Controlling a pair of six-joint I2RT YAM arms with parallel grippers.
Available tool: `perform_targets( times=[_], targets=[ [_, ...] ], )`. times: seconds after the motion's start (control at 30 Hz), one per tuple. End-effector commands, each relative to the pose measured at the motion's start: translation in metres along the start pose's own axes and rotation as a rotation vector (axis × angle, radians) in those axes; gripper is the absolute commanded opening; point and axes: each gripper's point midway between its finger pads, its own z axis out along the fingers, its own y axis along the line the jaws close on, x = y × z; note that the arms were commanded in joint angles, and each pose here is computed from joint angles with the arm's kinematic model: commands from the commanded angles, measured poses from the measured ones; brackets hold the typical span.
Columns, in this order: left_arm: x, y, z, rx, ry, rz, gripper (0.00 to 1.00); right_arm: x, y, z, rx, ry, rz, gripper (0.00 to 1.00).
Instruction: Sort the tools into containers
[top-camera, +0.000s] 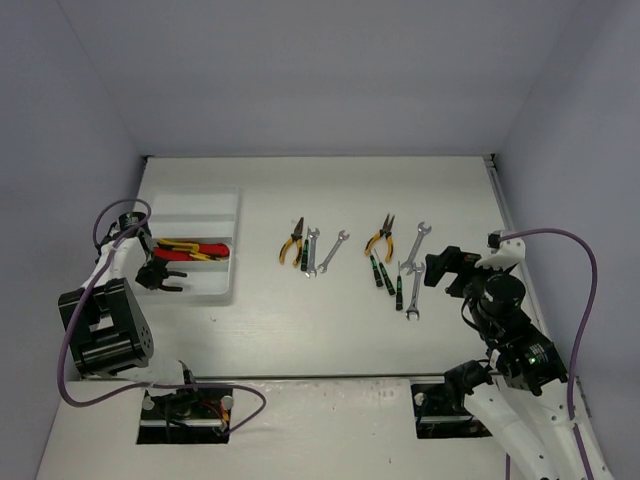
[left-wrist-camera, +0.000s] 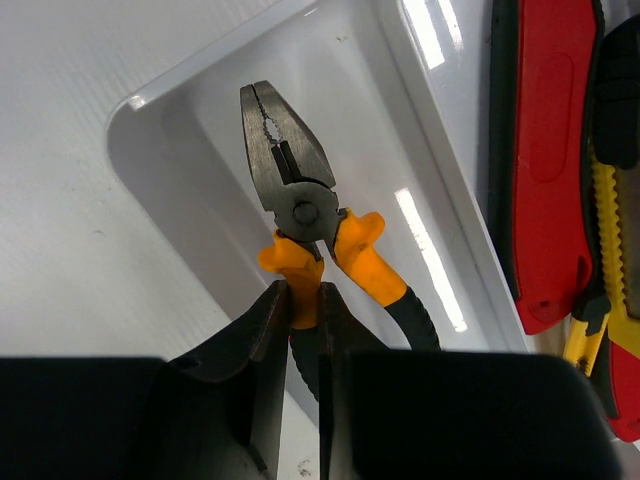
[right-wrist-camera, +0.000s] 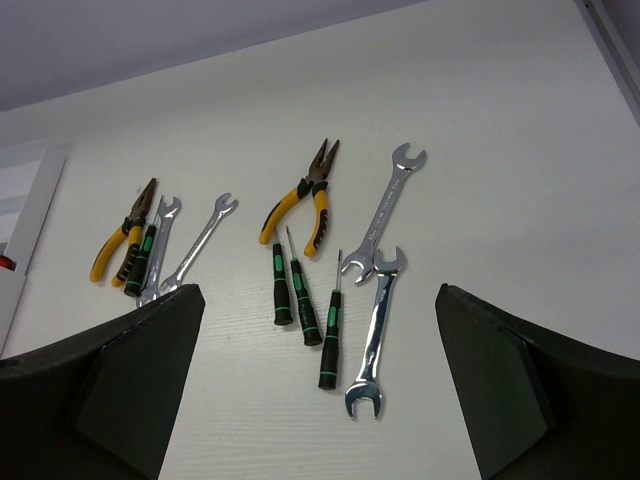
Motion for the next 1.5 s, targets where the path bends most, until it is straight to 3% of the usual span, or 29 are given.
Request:
perform_targets(
  times=[0.0, 0.17, 0.53, 0.73, 0.83, 0.93, 1.2, 1.33, 1.47],
  targets=[
    [-0.026, -0.020, -0.005, 0.063, -0.052, -0.018, 0.00, -0.007, 0.007, 0.006, -0.018, -0.022, 0.005, 1.00],
    [-0.022, -0.016, 0.001, 0.047, -0.031, -0.038, 0.02, -0.007, 0.007, 0.006, -0.017, -0.023, 0.007, 1.00],
    [-0.033, -0.007, -0.012, 0.029, -0.090, -0.059, 0.33, -0.006, 0.008, 0.008, -0.018, -0.016, 0.004, 1.00],
    [-0.031, -0.021, -0.035, 0.122, -0.116, -0.014, 0.35, -0.006, 0.008, 0.008, -0.019, -0.017, 0.004, 1.00],
    [-0.029, -0.045, -0.066, 0.219, -0.178, 0.107, 0.35, -0.005, 0.009, 0.008, -0.022, -0.012, 0.003, 1.00],
    [-0.016, -0.087, -0.109, 0.365, -0.257, 0.335, 0.35, -0.006, 0.009, 0.008, -0.023, -0.013, 0.002, 1.00],
    [0.056, -0.174, -0.184, 0.718, -0.224, 0.751, 0.36, -0.009, 0.009, 0.005, -0.027, -0.028, 0.008, 1.00],
    [0.099, -0.205, -0.204, 0.799, -0.219, 0.948, 0.42, -0.010, 0.009, 0.004, -0.031, -0.032, 0.007, 1.00],
    [0.136, -0.232, -0.198, 0.823, -0.166, 1.058, 0.47, -0.011, 0.009, 0.003, -0.032, -0.037, 0.008, 1.00]
  ],
)
